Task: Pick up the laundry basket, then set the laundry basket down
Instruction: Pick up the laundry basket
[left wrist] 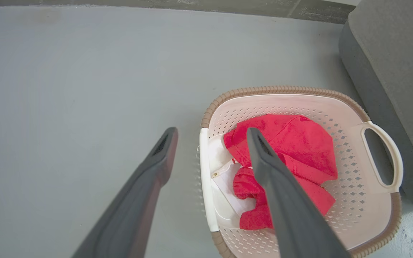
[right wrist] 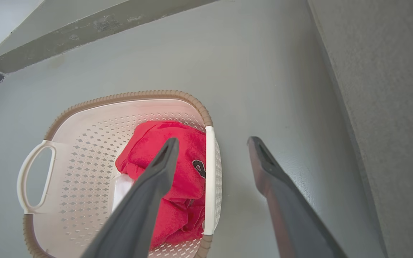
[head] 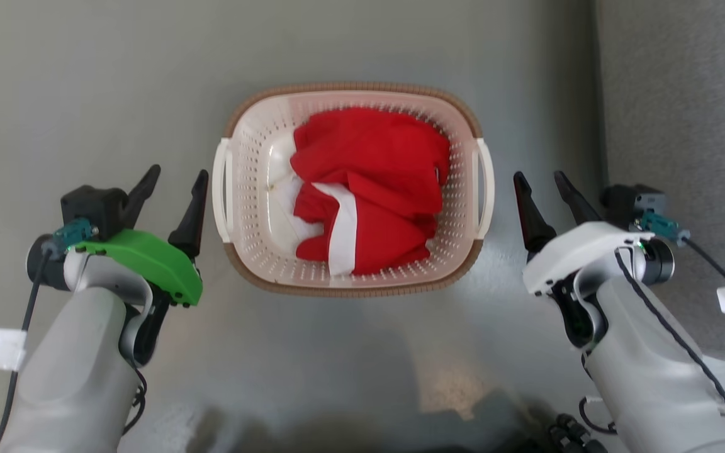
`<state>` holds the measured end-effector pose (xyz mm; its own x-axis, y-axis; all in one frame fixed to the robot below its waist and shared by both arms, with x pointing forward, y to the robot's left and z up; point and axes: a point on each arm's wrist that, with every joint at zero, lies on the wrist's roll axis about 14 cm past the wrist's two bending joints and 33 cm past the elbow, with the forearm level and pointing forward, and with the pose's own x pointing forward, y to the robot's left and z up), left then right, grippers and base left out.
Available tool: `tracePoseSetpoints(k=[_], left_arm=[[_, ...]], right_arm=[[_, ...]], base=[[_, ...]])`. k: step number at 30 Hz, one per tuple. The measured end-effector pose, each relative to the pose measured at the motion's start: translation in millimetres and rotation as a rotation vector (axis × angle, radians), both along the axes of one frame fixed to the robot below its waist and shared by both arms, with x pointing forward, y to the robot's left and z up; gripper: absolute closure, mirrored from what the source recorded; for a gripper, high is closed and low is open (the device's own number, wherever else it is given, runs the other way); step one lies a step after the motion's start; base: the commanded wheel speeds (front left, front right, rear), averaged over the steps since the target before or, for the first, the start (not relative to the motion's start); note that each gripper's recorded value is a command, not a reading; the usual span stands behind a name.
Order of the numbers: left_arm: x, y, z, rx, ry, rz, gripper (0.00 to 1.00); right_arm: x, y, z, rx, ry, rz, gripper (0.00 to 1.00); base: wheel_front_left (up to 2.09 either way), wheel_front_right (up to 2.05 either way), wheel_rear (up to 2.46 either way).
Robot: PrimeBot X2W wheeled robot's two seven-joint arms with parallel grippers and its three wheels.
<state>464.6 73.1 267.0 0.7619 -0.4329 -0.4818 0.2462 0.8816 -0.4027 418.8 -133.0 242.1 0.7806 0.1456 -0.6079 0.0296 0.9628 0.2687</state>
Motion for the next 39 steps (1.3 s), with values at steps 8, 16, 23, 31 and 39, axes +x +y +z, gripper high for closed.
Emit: tracePoseSetpoints(k=[8,16,23,31,39], left_arm=[[-4,-5,-41,0.004,0.112,-0.029,0.0],[1,-10,-75,0.025,0.174,-0.082,0.0],[1,-16,-104,0.012,0.244,-0.092,0.0],[-9,-27,-129,0.009,0.314,-0.14,0.0],[-21,-27,-142,0.009,0.37,-0.148,0.0]], right_arm=[[2,7,-34,0.012,0.081,0.026,0.0],[5,13,-62,0.022,0.142,0.052,0.0],[4,16,-86,0.019,0.195,0.077,0.0],[-4,18,-110,0.031,0.261,0.076,0.0],[-6,25,-121,0.045,0.29,0.094,0.25]], base=[[0.0,0.0,0.0],[0.0,0.0,0.0],[0.0,0.0,0.0],[0.0,0.0,0.0],[0.0,0.0,0.0]])
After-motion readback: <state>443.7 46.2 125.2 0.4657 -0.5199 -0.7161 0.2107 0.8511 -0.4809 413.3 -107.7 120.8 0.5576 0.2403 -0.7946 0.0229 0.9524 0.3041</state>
